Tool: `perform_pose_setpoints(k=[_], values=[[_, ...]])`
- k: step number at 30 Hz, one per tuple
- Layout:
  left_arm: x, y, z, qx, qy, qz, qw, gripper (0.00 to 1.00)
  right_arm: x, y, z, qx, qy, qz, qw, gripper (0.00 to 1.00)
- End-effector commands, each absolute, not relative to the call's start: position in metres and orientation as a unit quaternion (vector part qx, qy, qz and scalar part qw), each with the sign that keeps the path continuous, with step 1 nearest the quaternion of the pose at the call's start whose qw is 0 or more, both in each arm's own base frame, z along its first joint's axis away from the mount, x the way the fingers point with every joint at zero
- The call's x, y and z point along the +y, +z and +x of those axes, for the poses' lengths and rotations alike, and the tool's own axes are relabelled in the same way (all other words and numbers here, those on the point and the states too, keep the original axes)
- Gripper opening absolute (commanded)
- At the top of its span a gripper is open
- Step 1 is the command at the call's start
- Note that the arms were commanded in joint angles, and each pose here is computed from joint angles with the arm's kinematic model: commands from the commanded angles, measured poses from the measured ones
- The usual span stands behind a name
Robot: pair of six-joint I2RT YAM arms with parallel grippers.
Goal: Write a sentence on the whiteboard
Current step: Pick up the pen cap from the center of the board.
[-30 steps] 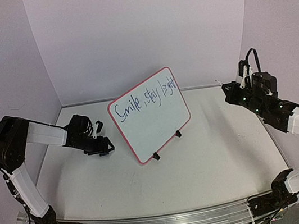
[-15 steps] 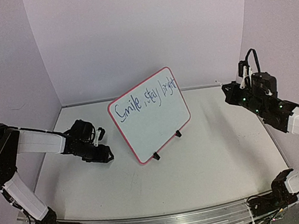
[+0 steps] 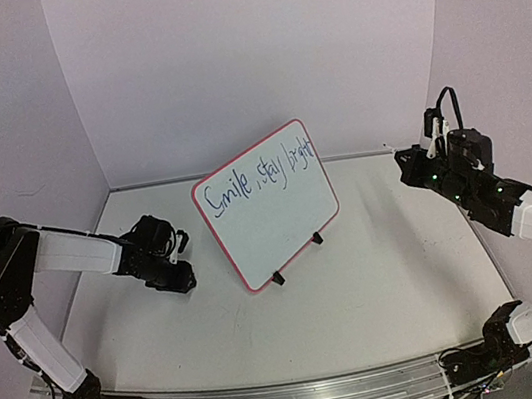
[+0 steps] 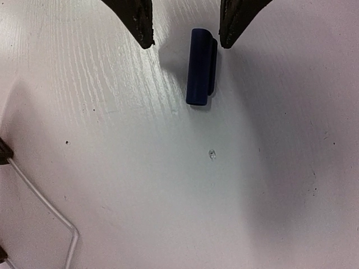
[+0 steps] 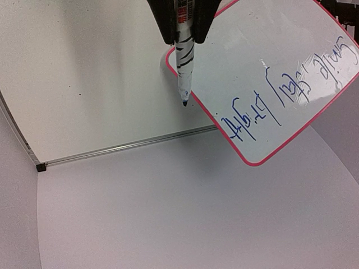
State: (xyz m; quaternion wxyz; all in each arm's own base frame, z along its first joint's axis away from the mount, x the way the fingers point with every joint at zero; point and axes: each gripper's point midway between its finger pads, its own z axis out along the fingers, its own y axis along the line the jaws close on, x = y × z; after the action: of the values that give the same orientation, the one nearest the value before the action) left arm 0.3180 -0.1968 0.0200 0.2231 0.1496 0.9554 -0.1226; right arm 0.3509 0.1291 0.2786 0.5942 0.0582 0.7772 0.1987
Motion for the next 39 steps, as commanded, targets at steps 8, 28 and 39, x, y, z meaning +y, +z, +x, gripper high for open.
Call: perform_pose_setpoints(k=[8, 28, 39], values=[[-0.192, 0.019, 0.326, 0.96, -0.08, 0.144, 0.225, 0.33, 0.126, 0.284, 0.354, 0.772, 0.196, 0.065, 0.601, 0.0], [-0.204, 0.012, 0.323, 0.96, -0.103, 0.158, 0.208, 0.0, 0.121, 0.284, 0.351, 0.77, 0.188, 0.069, 0.606, 0.0], [-0.197, 0.059, 0.32, 0.943, -0.127, 0.13, 0.278, 0.0, 0.126, 0.29, 0.352, 0.767, 0.197, 0.061, 0.608, 0.0]])
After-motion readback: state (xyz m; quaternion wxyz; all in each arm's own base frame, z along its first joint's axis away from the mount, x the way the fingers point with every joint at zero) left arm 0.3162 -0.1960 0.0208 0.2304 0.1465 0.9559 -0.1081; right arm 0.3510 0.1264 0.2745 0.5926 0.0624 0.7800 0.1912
